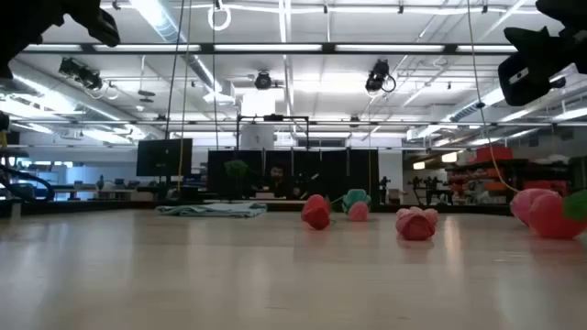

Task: Pick and placing Produce into tupperware

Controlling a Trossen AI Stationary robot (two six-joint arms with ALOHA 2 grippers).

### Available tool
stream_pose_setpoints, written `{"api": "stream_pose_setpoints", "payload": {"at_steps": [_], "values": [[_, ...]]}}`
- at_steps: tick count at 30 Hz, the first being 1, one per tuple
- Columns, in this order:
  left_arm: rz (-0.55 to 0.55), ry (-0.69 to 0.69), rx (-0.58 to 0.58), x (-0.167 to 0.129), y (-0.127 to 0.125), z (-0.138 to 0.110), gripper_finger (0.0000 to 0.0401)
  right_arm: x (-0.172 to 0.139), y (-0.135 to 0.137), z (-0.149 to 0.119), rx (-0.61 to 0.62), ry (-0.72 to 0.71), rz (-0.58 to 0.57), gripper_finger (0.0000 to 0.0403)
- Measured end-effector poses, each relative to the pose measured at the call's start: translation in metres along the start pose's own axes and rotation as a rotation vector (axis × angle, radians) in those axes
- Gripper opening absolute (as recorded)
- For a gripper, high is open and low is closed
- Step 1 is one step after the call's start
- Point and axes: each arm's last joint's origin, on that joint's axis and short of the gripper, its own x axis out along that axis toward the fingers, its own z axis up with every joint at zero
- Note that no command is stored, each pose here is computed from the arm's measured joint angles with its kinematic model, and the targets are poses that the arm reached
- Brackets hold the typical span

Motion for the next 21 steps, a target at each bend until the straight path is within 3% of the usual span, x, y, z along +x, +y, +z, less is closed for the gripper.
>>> {"api": "stream_pose_setpoints", "payload": {"at_steps": [21], "values": [[0.000,0.000,0.000,0.0000,0.0000,0.0000,0.0194,0.0000,0.0000,0.0000,0.000,0.000,0.000,0.0162]]}}
